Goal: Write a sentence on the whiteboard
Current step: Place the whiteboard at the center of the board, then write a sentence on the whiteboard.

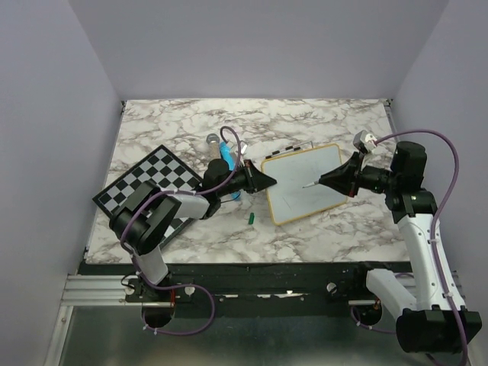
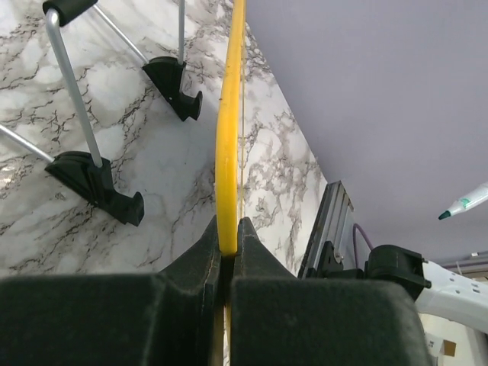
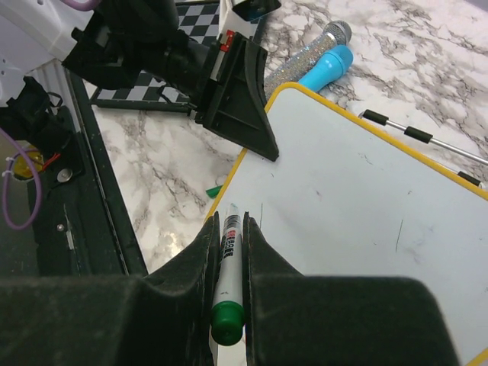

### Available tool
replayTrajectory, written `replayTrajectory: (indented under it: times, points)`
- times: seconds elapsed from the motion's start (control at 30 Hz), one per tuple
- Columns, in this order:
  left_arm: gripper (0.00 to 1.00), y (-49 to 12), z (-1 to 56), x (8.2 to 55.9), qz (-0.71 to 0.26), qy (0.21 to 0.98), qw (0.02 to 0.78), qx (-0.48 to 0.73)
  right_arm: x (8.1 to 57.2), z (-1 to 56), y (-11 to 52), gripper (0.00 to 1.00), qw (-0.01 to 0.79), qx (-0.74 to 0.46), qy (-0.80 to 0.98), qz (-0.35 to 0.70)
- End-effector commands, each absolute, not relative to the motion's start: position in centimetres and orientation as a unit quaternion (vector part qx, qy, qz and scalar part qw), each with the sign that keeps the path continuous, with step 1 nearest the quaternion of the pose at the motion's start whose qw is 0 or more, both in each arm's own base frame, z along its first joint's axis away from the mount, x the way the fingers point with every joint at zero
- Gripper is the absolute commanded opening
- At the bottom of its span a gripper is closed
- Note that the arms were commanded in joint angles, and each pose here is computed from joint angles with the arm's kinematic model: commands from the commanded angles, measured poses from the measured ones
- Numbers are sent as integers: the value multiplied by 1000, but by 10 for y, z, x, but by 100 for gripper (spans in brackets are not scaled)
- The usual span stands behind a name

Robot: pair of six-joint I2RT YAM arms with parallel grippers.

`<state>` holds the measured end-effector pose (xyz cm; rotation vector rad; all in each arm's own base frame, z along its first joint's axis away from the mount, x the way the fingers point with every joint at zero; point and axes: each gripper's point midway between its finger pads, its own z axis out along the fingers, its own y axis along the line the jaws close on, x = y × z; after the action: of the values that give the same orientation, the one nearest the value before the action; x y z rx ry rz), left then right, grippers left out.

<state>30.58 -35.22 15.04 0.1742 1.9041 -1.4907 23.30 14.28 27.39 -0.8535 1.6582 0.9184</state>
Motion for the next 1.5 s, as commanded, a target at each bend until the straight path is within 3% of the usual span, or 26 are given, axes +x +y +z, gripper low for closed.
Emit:
replayTrajectory:
  times: [0.0,0.57,0.97,1.47]
  points:
    - [0,-349,198,310,-579,676,451,65,228,266,140,1,505,-358,692,373]
    - [0,-342,170,281,-558,688,464,-7,243,271,126,0,509,-396,707,290]
    - [0,-358,163,256,-534,702,468,-52,243,255,156,0,518,-474,686,190]
    - [0,-357,148,250,-492,727,474,-71,239,245,173,1,533,-501,661,166]
